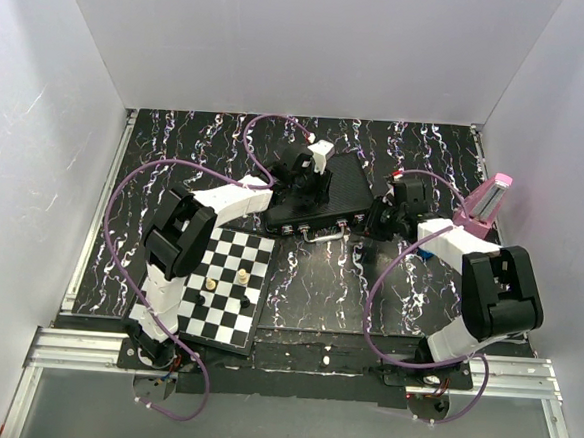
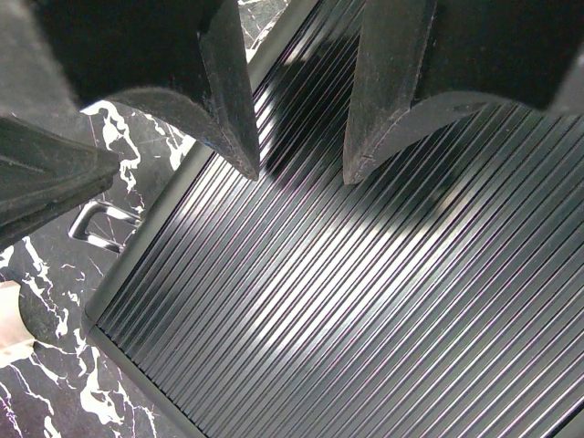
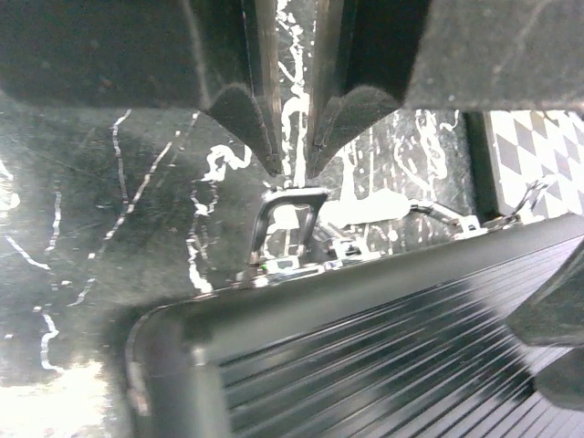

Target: Pack up texas hold em set

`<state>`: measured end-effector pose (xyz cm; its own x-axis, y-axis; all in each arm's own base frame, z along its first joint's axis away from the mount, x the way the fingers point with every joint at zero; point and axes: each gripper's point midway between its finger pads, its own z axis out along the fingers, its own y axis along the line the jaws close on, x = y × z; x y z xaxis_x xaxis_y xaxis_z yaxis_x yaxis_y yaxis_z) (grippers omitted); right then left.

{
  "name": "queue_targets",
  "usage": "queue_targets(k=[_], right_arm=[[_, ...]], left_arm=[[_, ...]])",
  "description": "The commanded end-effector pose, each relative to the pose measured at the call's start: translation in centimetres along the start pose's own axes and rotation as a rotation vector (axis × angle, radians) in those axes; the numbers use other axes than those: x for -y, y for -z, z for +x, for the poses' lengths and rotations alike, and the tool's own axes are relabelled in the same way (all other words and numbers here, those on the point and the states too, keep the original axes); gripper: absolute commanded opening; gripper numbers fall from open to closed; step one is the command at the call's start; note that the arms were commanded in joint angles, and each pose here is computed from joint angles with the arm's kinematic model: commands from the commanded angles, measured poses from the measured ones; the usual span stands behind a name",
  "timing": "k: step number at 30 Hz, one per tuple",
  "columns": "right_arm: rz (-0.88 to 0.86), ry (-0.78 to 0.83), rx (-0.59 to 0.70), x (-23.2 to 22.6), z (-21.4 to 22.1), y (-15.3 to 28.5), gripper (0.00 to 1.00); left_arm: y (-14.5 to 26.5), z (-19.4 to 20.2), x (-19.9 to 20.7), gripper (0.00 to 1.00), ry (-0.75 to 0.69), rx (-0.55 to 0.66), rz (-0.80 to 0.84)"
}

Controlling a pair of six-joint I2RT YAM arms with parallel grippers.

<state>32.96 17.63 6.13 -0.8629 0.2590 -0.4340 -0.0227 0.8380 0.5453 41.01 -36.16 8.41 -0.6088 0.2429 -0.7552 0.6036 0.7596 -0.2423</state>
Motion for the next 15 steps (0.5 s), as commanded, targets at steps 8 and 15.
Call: queue_targets(k=[8,15], right_arm=[[0.09,0.1,0.094,-0.1,-2.5,4.2,0.26],[0.233,0.184,0.057,0.6,-4.6,6.5,0.23]], left_arm=[[0.5,11.6,-2.4,0.42,0.045,-0.363,-0.092],[0.4,11.2,-2.2,0.42,0.045,-0.355,-0.084]])
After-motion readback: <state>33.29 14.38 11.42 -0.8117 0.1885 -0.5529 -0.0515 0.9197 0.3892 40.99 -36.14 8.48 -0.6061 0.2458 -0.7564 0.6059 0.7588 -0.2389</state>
